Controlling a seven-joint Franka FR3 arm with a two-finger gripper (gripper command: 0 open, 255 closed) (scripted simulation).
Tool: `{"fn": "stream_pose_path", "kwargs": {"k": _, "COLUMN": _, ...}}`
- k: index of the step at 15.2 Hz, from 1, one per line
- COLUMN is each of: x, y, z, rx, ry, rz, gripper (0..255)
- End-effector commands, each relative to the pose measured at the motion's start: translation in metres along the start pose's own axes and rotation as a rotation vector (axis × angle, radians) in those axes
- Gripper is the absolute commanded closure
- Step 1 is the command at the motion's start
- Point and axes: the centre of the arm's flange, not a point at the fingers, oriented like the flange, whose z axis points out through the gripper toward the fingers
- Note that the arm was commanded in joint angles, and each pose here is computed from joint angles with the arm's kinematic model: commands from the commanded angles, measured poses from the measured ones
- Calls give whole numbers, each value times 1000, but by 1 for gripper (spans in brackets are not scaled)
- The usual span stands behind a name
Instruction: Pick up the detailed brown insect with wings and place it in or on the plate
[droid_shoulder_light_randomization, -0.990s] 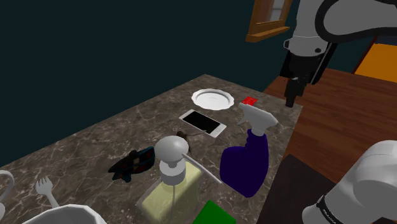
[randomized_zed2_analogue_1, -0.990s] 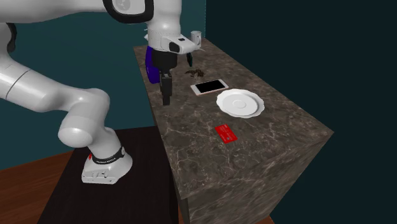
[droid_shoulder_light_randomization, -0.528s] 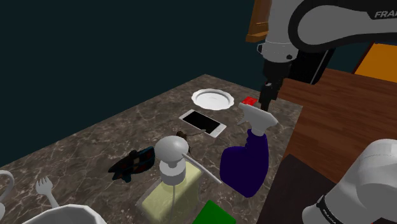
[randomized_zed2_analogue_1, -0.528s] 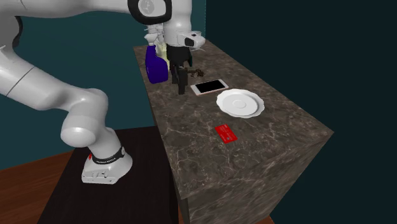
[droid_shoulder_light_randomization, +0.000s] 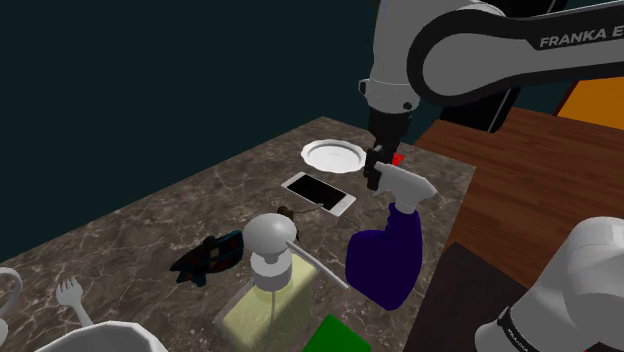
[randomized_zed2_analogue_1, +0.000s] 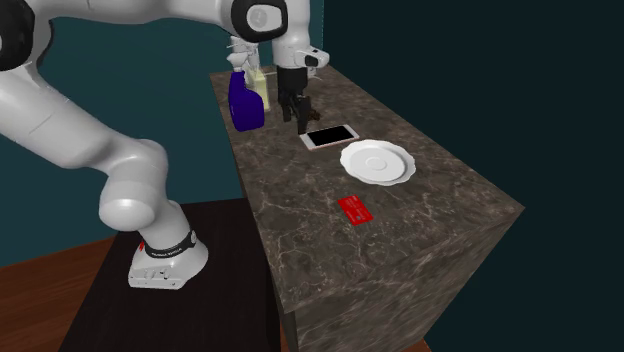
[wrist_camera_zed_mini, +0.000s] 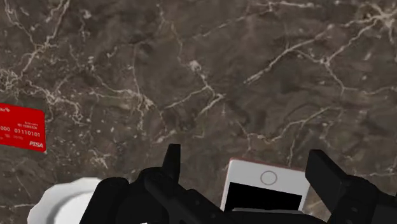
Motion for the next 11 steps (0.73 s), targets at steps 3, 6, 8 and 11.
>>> {"fn": "stream_pose_path", "kwargs": {"k": 3, "x": 30, "y": -44, "z": 4, "rx": -2, "ry": 30, "rz": -66, "gripper": 0}}
{"fn": "stream_pose_path", "kwargs": {"k": 6, "x": 50, "y": -76, "z": 7, "rx": -5, "ry": 51, "rz": -114, "gripper": 0}}
{"fn": "stream_pose_path", "kwargs": {"k": 8, "x": 63, "y": -97, "z": 8, "rx": -6, "ry": 66, "rz": -146, "gripper": 0}}
{"fn": "stream_pose_path", "kwargs": {"k": 11, "x": 81, "y": -130, "z": 10, "rx": -9, "ry": 88, "rz": -195, "gripper": 0}}
